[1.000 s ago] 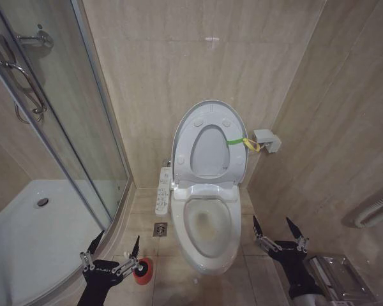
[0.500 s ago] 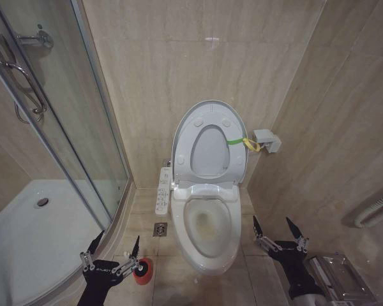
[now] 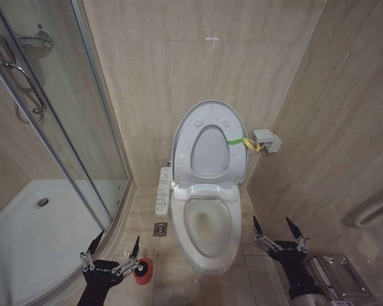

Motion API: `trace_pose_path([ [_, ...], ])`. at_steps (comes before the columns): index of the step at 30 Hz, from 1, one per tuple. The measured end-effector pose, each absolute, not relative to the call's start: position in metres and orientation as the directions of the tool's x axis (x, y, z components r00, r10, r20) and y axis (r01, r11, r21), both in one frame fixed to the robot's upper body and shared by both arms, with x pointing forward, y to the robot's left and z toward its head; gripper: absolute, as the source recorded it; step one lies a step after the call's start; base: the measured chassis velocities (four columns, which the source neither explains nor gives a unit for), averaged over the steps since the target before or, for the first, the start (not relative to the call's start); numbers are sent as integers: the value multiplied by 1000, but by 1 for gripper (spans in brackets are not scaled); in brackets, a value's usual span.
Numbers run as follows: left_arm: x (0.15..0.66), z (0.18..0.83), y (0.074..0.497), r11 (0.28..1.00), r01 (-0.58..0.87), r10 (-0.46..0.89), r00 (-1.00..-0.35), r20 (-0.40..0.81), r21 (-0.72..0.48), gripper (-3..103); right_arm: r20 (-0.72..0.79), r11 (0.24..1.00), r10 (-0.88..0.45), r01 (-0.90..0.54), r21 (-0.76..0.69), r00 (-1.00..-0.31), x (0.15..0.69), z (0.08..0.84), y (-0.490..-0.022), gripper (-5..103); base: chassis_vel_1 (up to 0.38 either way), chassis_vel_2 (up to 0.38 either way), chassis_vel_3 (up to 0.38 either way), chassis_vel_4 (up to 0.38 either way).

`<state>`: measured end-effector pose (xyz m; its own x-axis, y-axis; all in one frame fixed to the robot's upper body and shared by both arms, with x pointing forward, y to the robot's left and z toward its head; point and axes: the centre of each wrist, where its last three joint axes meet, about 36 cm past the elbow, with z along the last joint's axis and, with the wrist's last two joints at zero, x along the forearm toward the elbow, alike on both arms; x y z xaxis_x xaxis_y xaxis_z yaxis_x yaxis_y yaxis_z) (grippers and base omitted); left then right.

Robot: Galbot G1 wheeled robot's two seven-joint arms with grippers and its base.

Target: Open the toilet lid, clean the toilet bowl with a toilet brush, close the toilet lid, and flush.

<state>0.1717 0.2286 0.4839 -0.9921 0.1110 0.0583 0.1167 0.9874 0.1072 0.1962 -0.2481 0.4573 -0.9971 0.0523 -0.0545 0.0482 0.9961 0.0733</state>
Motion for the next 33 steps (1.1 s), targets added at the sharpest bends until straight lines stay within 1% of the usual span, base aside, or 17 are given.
trace_pose_path([
  [33,172,484,229,987,117,111,-992,58,107,99,-55,996,52,48,73,-997,196,457,-248,100,0,0,0,0],
])
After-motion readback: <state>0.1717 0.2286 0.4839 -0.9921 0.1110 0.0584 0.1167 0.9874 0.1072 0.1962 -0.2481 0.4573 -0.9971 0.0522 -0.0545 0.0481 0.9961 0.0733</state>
